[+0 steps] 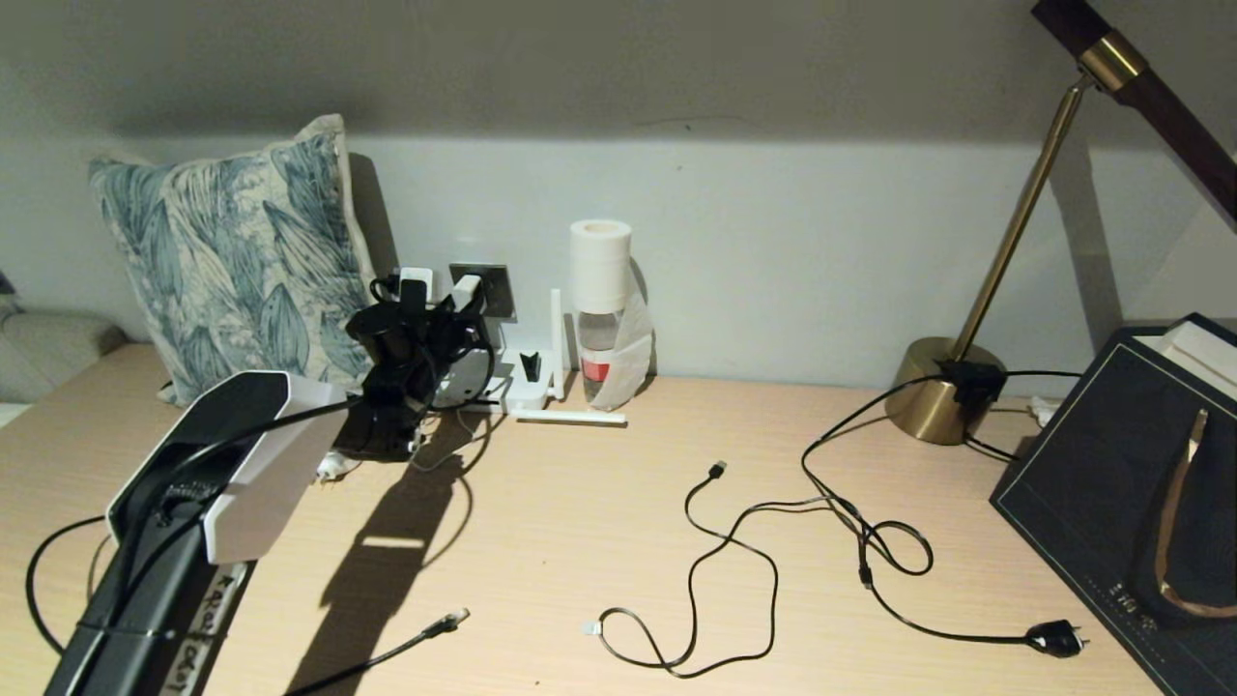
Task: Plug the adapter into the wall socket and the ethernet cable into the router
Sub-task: Plug plug into socket
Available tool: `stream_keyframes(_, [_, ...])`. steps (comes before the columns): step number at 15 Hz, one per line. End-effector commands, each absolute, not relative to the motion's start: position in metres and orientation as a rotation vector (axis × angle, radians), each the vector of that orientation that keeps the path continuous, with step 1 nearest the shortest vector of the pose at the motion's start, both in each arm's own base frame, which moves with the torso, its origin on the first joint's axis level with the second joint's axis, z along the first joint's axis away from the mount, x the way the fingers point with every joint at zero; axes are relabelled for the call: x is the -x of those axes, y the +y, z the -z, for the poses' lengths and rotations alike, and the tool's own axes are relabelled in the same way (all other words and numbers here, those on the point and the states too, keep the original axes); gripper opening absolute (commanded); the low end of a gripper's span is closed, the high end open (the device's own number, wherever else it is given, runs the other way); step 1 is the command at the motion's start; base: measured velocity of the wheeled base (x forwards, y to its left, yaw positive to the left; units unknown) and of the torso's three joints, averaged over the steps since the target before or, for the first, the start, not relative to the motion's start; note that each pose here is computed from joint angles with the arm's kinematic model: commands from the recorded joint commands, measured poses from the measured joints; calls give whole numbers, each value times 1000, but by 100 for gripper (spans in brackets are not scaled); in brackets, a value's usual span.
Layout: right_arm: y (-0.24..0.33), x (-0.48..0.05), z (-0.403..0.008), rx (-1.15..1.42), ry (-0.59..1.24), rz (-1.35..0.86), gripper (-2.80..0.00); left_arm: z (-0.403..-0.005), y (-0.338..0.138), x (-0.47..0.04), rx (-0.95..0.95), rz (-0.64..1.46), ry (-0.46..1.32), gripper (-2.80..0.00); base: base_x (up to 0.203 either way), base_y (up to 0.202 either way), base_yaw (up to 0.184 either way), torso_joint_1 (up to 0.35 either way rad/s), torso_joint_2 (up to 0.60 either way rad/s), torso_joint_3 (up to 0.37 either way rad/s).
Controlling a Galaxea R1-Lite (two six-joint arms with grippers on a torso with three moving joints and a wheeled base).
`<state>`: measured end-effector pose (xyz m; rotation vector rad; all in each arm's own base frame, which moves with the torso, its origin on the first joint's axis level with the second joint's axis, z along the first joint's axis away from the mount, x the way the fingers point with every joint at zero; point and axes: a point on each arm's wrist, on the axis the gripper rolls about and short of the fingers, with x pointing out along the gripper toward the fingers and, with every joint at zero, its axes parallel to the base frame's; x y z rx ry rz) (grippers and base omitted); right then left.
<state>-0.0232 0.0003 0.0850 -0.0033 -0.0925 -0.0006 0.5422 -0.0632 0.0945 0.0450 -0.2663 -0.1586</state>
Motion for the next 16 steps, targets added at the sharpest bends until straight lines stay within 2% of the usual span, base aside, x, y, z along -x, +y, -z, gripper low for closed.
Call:
stream_keyframes(1, [0, 20, -75, 3, -57, 0, -280, -92, -64, -543, -45, 161, -259, -280, 0, 0, 0, 0, 0, 0])
stream_keyframes(16, [0, 20, -75, 3, -57, 0, -280, -87, -73, -542, -37, 174, -289, -280, 0, 0, 0, 0, 0, 0])
